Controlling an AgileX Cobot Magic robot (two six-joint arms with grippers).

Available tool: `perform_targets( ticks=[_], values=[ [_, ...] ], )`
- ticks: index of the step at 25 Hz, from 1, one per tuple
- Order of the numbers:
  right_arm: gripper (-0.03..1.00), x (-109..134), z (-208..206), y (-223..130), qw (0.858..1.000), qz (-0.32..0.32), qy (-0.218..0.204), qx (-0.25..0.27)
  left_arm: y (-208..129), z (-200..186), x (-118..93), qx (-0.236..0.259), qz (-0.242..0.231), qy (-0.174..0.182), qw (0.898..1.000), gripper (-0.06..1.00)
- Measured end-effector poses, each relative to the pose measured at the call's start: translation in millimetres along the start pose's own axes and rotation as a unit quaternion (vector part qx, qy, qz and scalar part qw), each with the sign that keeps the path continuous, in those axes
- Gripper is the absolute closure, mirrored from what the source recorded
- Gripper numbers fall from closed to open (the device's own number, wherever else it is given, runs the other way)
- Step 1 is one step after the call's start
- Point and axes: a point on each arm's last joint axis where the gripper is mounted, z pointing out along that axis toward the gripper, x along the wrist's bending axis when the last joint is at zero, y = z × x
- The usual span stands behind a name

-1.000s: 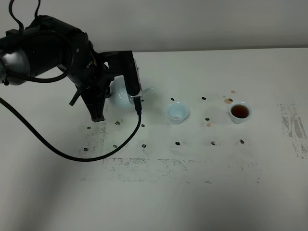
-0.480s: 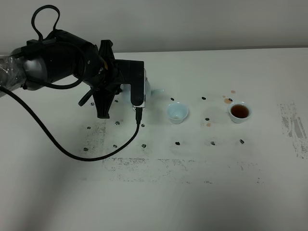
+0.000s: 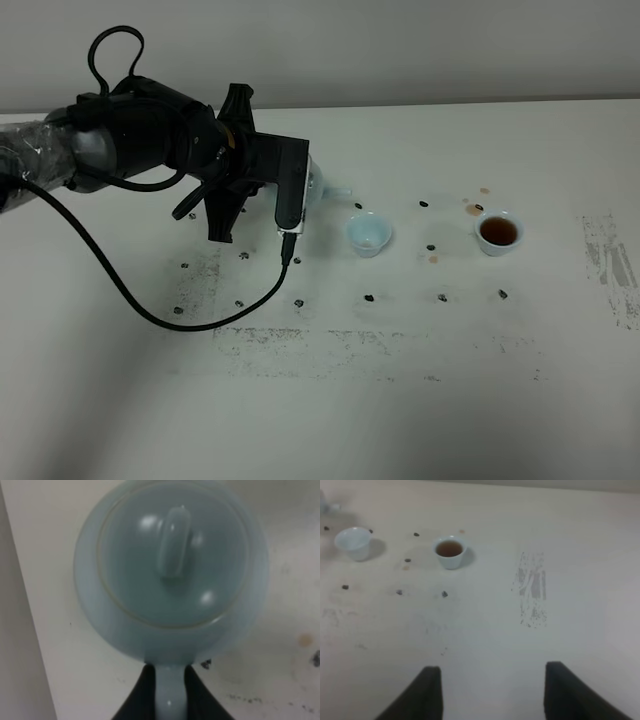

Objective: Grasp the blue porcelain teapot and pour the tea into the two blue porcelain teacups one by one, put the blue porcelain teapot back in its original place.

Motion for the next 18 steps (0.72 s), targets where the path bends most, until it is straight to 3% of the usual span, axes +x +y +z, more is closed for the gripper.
perform_targets(
  ticks=[3, 18],
  values=[
    [0.49, 0, 0, 0, 1.000, 0.000, 0.000, 0.000, 1, 2, 1, -0.004, 0.006, 0.010, 1.000, 0.91],
    [0.49, 0, 0, 0, 1.000, 0.000, 0.000, 0.000, 19, 1, 3, -0.020, 0.126, 0.038, 0.991, 0.91]
  ],
)
